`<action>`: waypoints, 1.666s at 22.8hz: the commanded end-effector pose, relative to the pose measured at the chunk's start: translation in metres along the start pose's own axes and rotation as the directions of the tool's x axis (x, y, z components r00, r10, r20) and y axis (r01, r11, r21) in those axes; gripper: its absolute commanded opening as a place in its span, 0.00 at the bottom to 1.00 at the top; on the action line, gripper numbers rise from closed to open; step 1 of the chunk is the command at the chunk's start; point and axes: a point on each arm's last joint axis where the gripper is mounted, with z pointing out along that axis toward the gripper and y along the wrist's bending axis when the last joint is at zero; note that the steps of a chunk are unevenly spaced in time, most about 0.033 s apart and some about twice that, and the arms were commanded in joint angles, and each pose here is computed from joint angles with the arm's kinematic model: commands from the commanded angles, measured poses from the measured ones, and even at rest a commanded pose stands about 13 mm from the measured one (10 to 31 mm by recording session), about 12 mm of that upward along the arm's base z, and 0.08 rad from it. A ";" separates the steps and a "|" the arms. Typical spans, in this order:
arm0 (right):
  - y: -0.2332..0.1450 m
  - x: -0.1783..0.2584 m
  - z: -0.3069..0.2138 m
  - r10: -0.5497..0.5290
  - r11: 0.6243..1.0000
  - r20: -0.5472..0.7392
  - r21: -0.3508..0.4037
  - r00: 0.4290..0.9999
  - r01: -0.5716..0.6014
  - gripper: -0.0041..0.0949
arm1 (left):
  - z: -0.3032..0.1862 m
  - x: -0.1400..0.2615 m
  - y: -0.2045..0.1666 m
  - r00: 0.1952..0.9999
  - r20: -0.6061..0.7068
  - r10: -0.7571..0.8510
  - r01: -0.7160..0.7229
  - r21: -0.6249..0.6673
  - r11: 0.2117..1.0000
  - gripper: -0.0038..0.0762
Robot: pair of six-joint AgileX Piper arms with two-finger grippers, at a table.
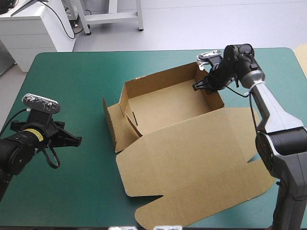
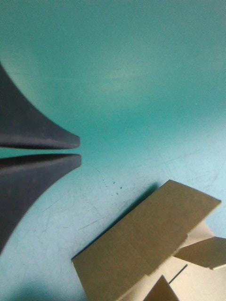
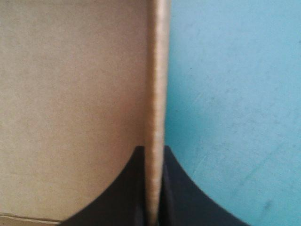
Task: Fold the box
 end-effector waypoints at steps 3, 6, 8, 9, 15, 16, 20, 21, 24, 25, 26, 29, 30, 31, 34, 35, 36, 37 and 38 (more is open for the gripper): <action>0.000 0.009 -0.115 0.012 0.999 0.264 -0.052 0.965 0.001 0.02 | -0.008 -0.011 0.005 0.991 0.109 -0.080 0.084 -0.034 0.996 0.06; -0.005 0.023 -0.154 0.011 0.998 0.349 -0.062 0.937 0.012 0.02 | -0.008 -0.012 0.005 0.990 0.116 -0.081 0.085 -0.032 0.996 0.06; -0.007 0.033 -0.170 0.011 0.999 0.377 -0.051 0.926 0.009 0.02 | -0.008 -0.015 0.005 0.985 0.146 -0.087 0.092 -0.029 0.995 0.06; -0.008 0.038 -0.179 0.009 0.999 0.392 -0.038 0.920 0.006 0.02 | -0.009 -0.017 0.005 0.980 0.174 -0.100 0.106 -0.023 0.994 0.06; -0.015 0.068 -0.216 0.026 1.000 0.454 -0.011 0.891 -0.023 0.02 | 0.002 -0.033 0.003 0.951 0.277 -0.139 0.141 0.015 0.990 0.06; -0.016 0.075 -0.224 0.029 1.000 0.472 -0.012 0.881 -0.027 0.02 | 0.012 -0.036 0.000 0.951 0.272 -0.147 0.144 0.033 0.989 0.07; -0.015 0.090 -0.236 0.034 0.999 0.499 -0.018 0.866 -0.028 0.02 | 0.052 -0.047 -0.009 0.950 0.236 -0.206 0.185 0.108 0.977 0.07; -0.014 0.091 -0.237 0.033 0.999 0.499 -0.018 0.866 -0.028 0.02 | 0.057 -0.048 -0.011 0.950 0.231 -0.210 0.185 0.126 0.975 0.07; -0.014 0.093 -0.234 0.035 0.999 0.490 -0.021 0.871 -0.028 0.02 | 0.072 -0.050 -0.021 0.964 0.198 -0.180 0.140 0.202 0.969 0.07; -0.014 0.093 -0.233 0.039 0.999 0.487 -0.030 0.872 -0.029 0.02 | 0.082 -0.050 -0.027 0.968 0.176 -0.177 0.129 0.253 0.959 0.07; -0.014 0.093 -0.232 0.040 0.999 0.487 -0.032 0.873 -0.029 0.02 | 0.088 -0.050 -0.031 0.969 0.158 -0.192 0.139 0.292 0.946 0.07; -0.015 0.093 -0.232 0.030 1.000 0.484 -0.020 0.874 -0.023 0.02 | 0.094 -0.048 -0.022 0.959 0.110 -0.261 0.203 0.378 0.903 0.07; -0.016 0.094 -0.232 0.021 1.000 0.478 0.000 0.878 -0.023 0.02 | 0.092 -0.046 -0.012 0.951 0.104 -0.291 0.220 0.435 0.873 0.07; -0.016 0.094 -0.232 0.021 1.000 0.478 0.000 0.878 -0.023 0.02 | 0.090 -0.046 -0.006 0.943 0.104 -0.316 0.231 0.479 0.847 0.07; -0.012 0.091 -0.232 0.040 0.998 0.495 -0.053 0.868 -0.016 0.02 | 0.083 -0.045 0.014 0.901 0.096 -0.424 0.257 0.669 0.697 0.07; -0.010 0.090 -0.233 0.045 0.997 0.510 -0.075 0.859 -0.008 0.02 | 0.086 -0.044 0.015 0.902 0.080 -0.425 0.254 0.697 0.670 0.07; -0.008 0.089 -0.234 0.048 0.996 0.518 -0.089 0.854 -0.002 0.02 | 0.089 -0.044 0.014 0.903 0.065 -0.425 0.259 0.705 0.660 0.07; -0.008 0.089 -0.234 0.051 0.995 0.523 -0.099 0.851 0.001 0.02 | 0.092 -0.043 0.014 0.902 0.050 -0.428 0.267 0.714 0.647 0.07; -0.006 0.088 -0.235 0.054 0.994 0.529 -0.112 0.847 0.007 0.02 | 0.094 -0.044 0.013 0.897 0.034 -0.440 0.278 0.731 0.624 0.07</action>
